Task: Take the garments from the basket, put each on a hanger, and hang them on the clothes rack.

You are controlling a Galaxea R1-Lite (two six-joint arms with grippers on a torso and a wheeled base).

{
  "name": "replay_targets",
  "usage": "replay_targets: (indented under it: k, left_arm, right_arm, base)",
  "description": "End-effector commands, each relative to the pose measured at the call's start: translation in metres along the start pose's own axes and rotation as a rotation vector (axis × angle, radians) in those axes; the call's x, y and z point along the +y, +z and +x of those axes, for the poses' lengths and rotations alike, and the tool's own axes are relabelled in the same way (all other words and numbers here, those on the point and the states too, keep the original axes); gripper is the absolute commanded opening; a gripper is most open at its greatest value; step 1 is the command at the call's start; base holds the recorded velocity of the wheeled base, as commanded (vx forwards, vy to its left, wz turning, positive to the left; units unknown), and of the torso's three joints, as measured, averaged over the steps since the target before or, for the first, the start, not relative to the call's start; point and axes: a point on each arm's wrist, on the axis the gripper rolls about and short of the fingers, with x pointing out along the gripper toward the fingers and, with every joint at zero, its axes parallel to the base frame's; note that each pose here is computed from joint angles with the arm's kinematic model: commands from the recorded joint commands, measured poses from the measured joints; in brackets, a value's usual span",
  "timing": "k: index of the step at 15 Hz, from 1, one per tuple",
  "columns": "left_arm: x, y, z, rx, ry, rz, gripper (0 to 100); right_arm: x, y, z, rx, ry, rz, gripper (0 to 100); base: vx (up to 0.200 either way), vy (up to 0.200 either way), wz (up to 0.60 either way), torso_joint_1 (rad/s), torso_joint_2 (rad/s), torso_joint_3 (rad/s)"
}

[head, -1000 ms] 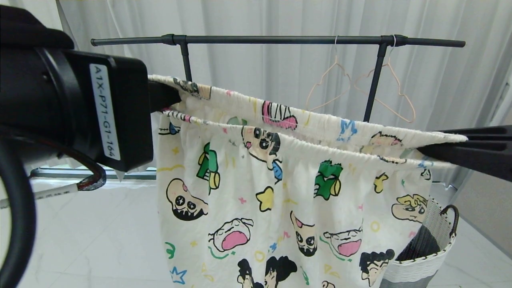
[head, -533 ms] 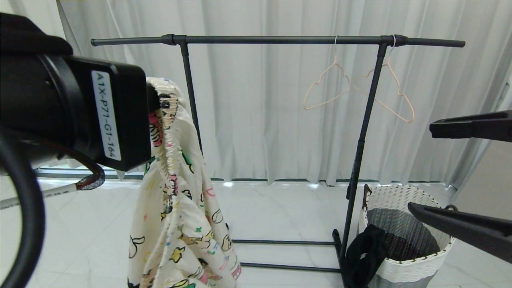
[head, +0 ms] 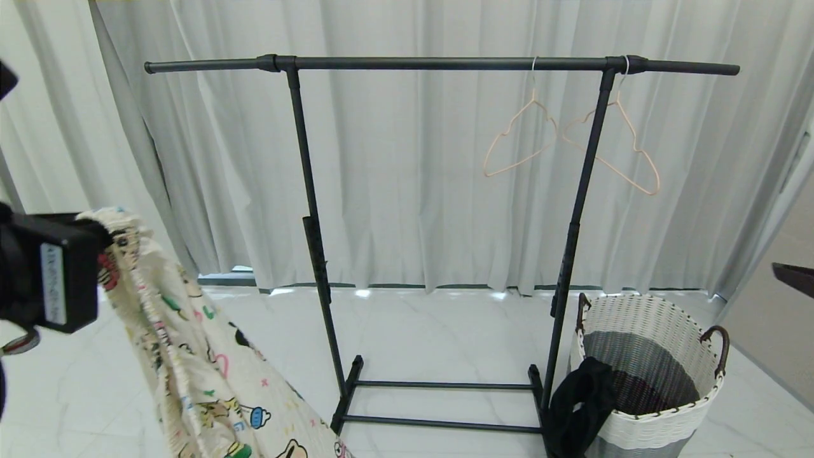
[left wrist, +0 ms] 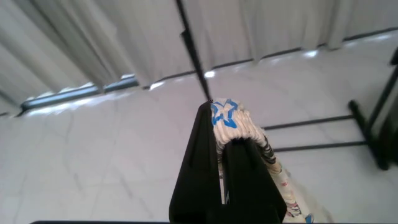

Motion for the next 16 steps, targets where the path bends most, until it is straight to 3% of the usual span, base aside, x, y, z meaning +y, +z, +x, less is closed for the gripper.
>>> replay_targets:
  k: [1, 5, 10, 16]
  left_arm:
    - [0.031, -0.046, -0.021, 0.028, 0.083, 0.003, 0]
    - [0.035, -0.054, -0.020, 0.056, 0.136, -0.004, 0]
    - [0.034, -0.057, -0.019, 0.061, 0.136, -0.005, 0]
    - [0.034, -0.060, -0.018, 0.074, 0.150, 0.001, 0]
  right_arm:
    - [-0.026, -0.035, -0.009, 0.161, -0.258, 0.092, 100]
    - [-0.023, -0.047, -0.007, 0.165, -0.267, 0.070, 100]
    - [-0.026, -0.060, -0.004, 0.185, -0.338, -0.024, 100]
    - [-0.025, -0.073, -0.004, 0.232, -0.373, -0.010, 100]
  base:
    - [0.000, 0.000, 0.00, 0.000, 0.00, 0.000]
    - [0.000, 0.000, 0.00, 0.000, 0.00, 0.000]
    - [0.000, 0.000, 0.00, 0.000, 0.00, 0.000]
    - [0.000, 0.000, 0.00, 0.000, 0.00, 0.000]
